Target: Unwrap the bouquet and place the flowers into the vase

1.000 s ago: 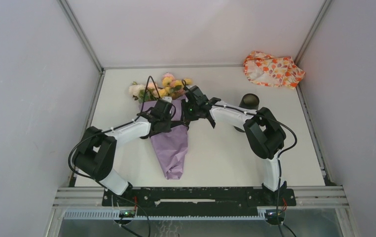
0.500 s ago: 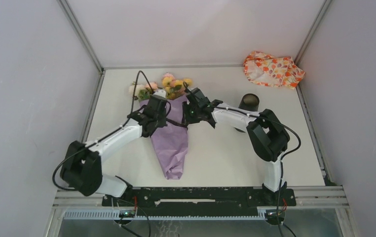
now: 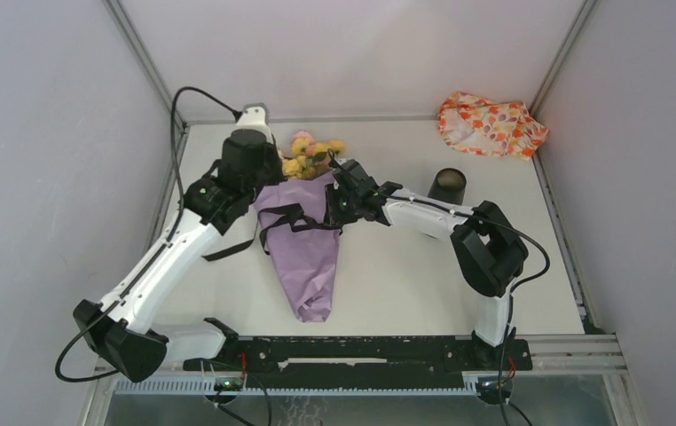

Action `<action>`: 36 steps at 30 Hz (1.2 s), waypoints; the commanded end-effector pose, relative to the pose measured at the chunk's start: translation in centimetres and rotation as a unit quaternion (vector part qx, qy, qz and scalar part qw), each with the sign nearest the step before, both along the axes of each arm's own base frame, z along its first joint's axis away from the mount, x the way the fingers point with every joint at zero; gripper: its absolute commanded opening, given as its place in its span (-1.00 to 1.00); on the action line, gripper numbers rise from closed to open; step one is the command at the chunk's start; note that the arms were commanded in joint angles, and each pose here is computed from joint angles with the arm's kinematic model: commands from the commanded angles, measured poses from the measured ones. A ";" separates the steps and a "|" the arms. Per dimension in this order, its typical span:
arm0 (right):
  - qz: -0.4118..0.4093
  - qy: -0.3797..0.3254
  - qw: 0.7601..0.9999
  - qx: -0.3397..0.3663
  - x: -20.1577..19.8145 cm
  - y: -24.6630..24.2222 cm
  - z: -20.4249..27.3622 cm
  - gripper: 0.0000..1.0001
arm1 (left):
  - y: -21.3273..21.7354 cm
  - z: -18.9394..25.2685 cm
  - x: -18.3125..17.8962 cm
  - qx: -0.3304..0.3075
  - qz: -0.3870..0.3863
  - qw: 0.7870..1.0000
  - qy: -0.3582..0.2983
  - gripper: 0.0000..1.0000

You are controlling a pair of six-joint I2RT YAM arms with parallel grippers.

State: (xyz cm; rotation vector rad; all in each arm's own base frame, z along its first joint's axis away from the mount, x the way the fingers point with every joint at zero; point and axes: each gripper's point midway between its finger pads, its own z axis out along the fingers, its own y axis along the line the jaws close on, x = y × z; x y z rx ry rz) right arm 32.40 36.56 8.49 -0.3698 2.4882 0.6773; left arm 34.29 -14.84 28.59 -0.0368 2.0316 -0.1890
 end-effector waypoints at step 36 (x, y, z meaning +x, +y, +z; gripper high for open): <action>0.076 -0.035 0.996 -0.003 0.8 5.7 0.1 -0.26 | 2.9 -3.8 -1.8 0.000 0.039 0.999 0.033 -0.07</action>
